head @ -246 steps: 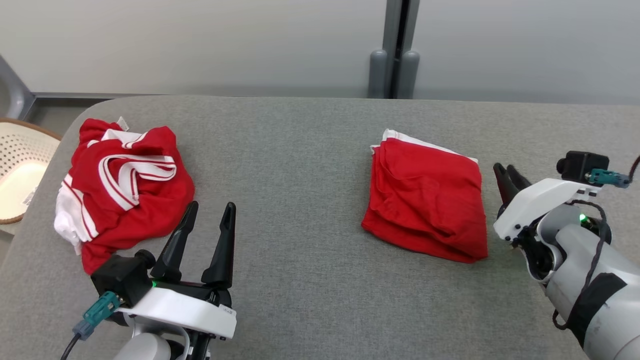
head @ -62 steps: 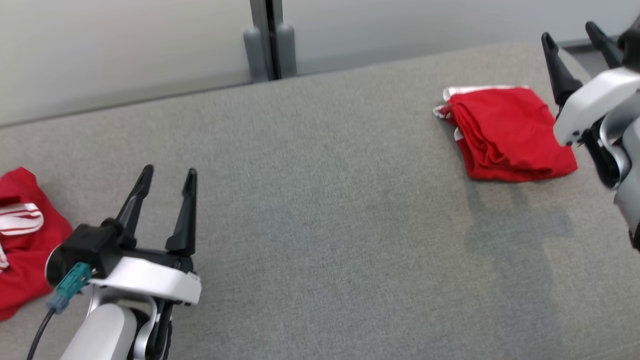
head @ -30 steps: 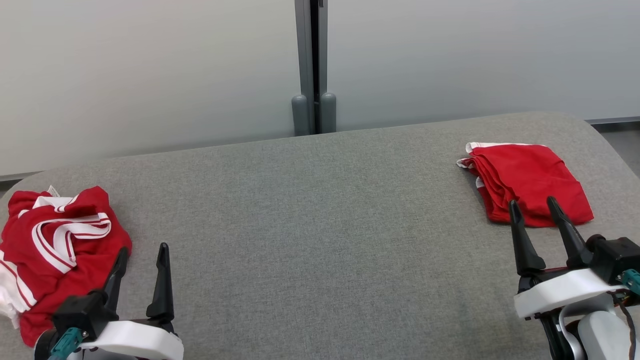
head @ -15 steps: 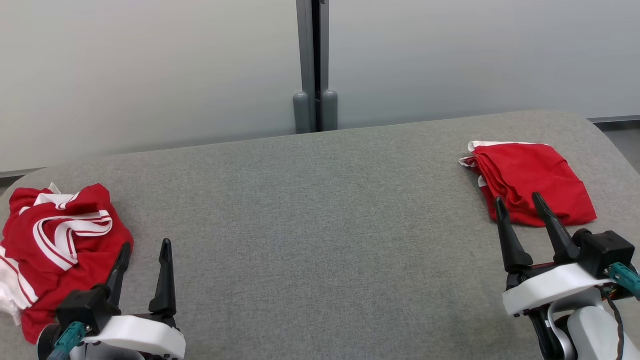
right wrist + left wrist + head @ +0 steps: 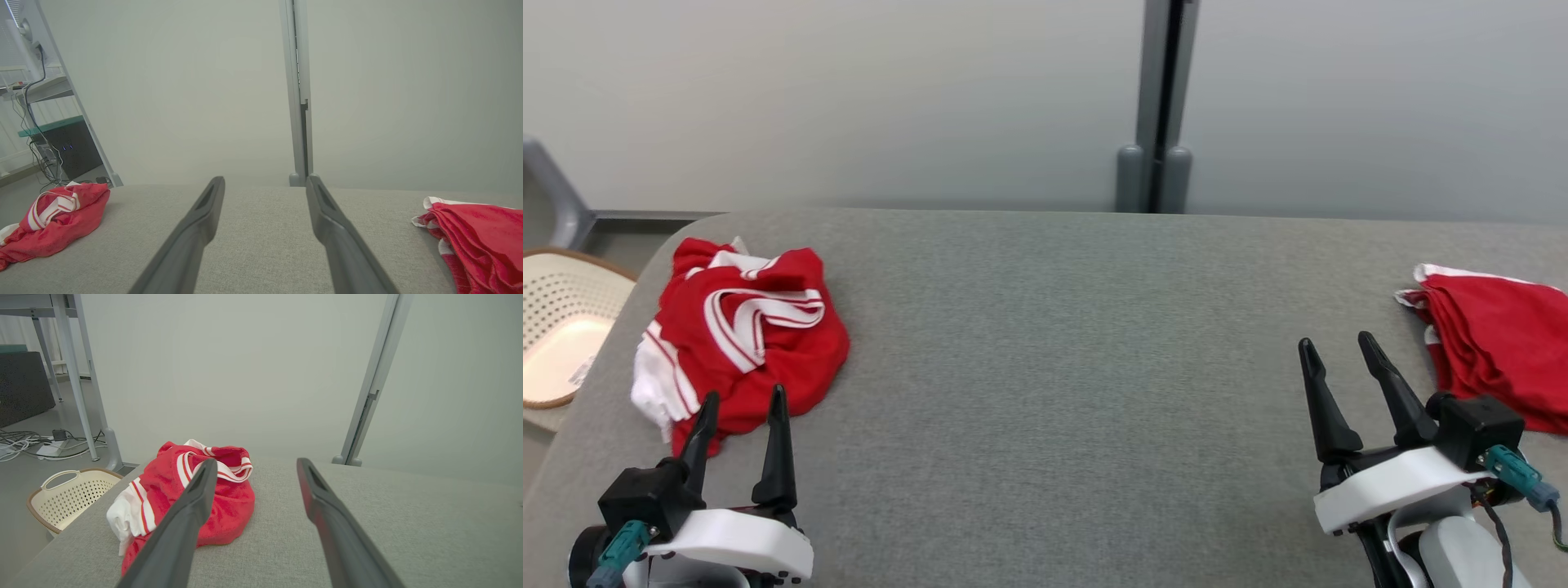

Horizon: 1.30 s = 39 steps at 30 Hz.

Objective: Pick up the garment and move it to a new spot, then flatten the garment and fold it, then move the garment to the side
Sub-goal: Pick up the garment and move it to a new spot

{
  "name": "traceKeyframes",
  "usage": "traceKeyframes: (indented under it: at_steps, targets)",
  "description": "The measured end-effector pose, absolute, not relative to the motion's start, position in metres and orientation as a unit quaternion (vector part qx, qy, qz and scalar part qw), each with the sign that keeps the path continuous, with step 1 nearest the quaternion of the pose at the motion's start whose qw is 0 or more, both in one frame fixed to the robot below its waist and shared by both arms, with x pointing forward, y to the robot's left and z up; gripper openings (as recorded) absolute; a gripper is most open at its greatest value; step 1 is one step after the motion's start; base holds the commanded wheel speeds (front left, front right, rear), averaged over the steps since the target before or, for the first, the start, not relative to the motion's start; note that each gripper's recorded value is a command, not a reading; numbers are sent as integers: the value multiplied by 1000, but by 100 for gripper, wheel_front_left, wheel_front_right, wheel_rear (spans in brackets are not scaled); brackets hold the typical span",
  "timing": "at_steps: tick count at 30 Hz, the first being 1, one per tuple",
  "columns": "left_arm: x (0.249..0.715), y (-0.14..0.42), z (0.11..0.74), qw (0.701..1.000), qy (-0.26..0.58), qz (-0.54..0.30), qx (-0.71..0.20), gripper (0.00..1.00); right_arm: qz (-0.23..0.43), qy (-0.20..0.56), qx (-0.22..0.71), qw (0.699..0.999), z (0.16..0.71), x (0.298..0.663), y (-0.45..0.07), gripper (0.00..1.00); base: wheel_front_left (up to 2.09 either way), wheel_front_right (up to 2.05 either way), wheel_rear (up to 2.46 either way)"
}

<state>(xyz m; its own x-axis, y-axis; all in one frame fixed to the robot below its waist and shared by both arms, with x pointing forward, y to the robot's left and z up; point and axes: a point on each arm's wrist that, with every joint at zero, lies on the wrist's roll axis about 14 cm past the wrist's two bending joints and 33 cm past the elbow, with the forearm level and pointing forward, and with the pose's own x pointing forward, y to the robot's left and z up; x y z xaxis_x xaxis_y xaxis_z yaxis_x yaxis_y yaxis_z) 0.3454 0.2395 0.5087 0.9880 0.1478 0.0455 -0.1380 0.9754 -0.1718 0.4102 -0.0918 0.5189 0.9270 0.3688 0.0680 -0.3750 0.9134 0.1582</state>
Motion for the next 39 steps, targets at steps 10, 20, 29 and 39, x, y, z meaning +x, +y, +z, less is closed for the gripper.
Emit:
traceKeyframes:
  at_steps: [10,20,29,39]
  targets:
    - [285,309,507,978,-35,192,-74,100,309,1,98,946,513,406,5,100,0,0,0]
    - [246,337,509,964,-41,251,-73,100,377,7,99,921,514,396,56,100,0,0,0]
    - [267,332,518,973,-21,220,-72,100,363,1,96,927,515,405,44,100,0,0,0]
    - [342,328,527,984,101,128,-72,100,335,-6,92,938,518,424,20,100,0,0,0]
